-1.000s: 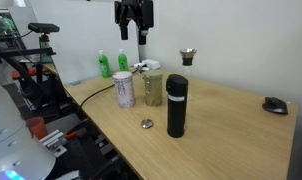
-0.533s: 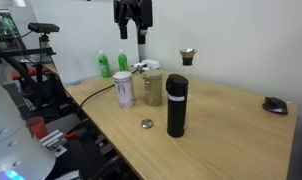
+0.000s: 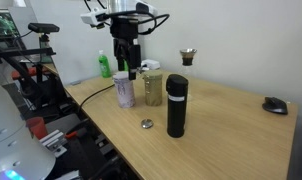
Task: Put the lid on the flusk.
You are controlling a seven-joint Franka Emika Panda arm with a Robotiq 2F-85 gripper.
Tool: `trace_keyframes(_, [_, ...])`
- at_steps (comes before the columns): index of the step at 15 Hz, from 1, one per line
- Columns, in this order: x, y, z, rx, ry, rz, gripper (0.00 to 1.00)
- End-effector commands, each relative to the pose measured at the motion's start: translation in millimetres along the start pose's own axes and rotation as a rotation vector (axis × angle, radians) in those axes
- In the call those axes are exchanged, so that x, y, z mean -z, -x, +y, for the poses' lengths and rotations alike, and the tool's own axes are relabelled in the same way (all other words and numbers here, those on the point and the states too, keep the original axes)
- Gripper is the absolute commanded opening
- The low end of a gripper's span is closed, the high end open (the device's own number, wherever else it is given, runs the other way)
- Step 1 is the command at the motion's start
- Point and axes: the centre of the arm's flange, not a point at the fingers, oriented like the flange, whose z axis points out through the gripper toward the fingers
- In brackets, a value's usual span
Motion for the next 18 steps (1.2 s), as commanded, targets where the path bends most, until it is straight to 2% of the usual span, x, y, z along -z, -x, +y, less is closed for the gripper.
trace_keyframes(1, [-35,-5,-1,-0.089,0.026,0.045,1.00])
trace_keyframes(2, [-12,-7,-2,-0.047,0.009,0.025,1.00])
trace_keyframes(10, [-11,-11,-4,-0.048,0.013,0.032,1.00])
trace_keyframes(18, [-68,-29,-7,-0.095,-0.020,0.047,1.00])
